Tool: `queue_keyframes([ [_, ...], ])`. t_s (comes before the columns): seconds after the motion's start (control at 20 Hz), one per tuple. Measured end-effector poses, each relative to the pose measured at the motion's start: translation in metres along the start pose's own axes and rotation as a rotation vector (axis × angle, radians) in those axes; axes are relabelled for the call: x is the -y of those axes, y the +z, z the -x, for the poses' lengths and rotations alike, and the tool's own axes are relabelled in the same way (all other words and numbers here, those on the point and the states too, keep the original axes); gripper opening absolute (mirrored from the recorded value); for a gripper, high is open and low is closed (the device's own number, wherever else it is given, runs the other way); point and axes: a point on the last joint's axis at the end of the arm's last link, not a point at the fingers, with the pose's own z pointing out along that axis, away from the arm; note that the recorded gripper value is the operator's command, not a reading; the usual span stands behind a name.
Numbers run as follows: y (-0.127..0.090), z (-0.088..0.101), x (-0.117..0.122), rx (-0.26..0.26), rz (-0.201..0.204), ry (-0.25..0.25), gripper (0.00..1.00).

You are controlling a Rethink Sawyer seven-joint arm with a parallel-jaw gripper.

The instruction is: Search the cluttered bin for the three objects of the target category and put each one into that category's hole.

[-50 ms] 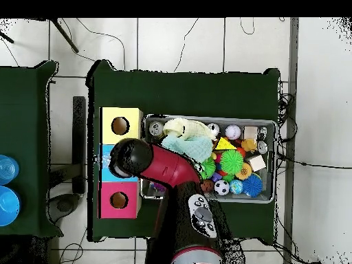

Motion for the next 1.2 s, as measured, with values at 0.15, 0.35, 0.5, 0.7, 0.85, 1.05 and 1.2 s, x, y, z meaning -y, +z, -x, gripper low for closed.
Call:
queue_keyframes([
  [0.15,0.0,-0.001,0.001,0.011,0.009,0.003,0.0],
  [0.35,0.0,-0.002,0.003,0.018,0.016,0.006,0.0],
  [0.5,0.0,-0.003,0.003,0.024,0.02,0.007,0.0],
  [0.7,-0.001,-0.005,0.006,0.037,0.037,0.012,0.0],
  [0.85,-0.001,-0.007,0.008,0.053,0.049,0.008,0.0],
  [1.05,0.0,-0.012,0.008,0.081,0.056,-0.011,0.0],
  [1.2,0.0,-0.015,0.009,0.102,0.058,-0.029,0.0],
])
